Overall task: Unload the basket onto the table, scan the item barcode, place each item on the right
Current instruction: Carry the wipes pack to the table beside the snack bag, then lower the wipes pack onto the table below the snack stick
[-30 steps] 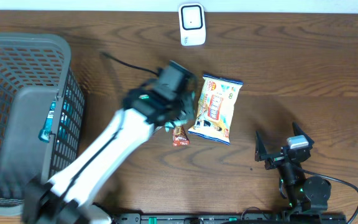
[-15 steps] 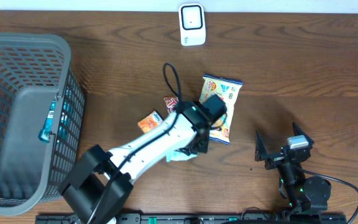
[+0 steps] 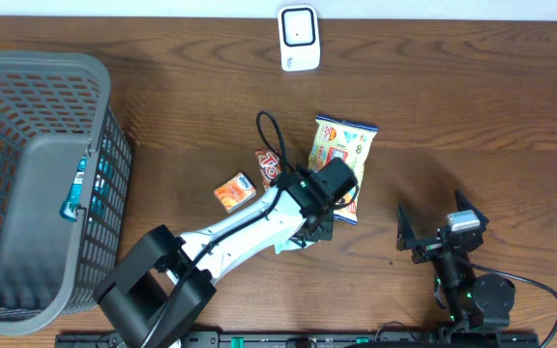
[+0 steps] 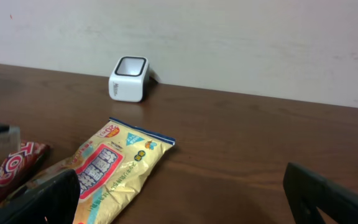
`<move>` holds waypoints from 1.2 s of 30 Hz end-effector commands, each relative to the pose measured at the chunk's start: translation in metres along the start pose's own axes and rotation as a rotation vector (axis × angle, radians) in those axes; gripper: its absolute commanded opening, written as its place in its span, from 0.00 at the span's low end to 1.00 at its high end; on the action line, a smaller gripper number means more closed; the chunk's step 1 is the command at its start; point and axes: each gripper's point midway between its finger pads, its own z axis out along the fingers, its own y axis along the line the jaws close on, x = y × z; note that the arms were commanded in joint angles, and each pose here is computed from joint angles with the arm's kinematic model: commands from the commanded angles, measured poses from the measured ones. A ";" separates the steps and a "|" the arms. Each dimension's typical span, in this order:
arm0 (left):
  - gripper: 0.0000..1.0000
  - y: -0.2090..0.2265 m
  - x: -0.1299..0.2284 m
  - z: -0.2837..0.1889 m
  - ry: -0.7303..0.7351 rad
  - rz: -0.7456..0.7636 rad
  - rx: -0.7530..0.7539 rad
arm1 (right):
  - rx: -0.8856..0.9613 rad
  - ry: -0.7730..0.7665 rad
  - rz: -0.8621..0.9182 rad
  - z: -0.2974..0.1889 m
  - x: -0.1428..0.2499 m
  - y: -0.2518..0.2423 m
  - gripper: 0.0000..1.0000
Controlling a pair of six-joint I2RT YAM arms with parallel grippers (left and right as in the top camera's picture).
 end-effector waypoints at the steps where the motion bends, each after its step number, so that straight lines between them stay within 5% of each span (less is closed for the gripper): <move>1: 0.08 0.011 0.007 0.011 0.010 -0.032 -0.021 | -0.004 -0.001 -0.001 0.000 0.001 0.001 0.99; 5: 0.08 0.027 0.008 0.018 -0.017 -0.037 -0.086 | -0.004 -0.001 -0.001 0.000 0.001 0.001 0.99; 11: 0.08 0.060 -0.037 0.008 -0.240 0.000 -0.268 | -0.004 -0.001 -0.001 0.000 0.001 0.001 0.99; 17: 0.08 0.080 -0.065 0.000 -0.292 0.031 -0.304 | -0.004 -0.001 -0.001 0.000 0.001 0.001 0.99; 18: 0.17 0.083 -0.067 -0.002 -0.289 0.026 -0.309 | -0.004 -0.001 -0.001 0.000 0.001 0.001 0.99; 23: 0.97 0.082 -0.068 -0.032 -0.278 0.019 -0.311 | -0.004 -0.001 -0.001 0.000 0.001 0.001 0.99; 24: 0.99 0.081 -0.069 -0.041 -0.281 0.018 -0.306 | -0.004 -0.001 -0.001 0.000 0.001 0.001 0.99; 29: 0.93 0.069 -0.076 -0.091 -0.358 -0.015 -0.229 | -0.004 -0.001 -0.001 0.000 0.001 0.001 0.99; 32: 0.31 0.065 -0.079 -0.105 -0.403 -0.056 -0.182 | -0.004 -0.001 -0.001 0.000 0.001 0.001 0.99; 33: 0.19 0.065 -0.080 -0.106 -0.408 -0.070 -0.177 | -0.004 -0.001 -0.001 0.000 0.001 0.001 0.99; 34: 0.08 0.067 -0.081 -0.106 -0.409 -0.092 -0.175 | -0.004 -0.001 -0.001 0.000 0.001 0.001 0.99; 36: 0.08 0.072 -0.081 -0.101 -0.402 -0.146 -0.179 | -0.004 -0.001 -0.001 0.000 0.001 0.001 0.99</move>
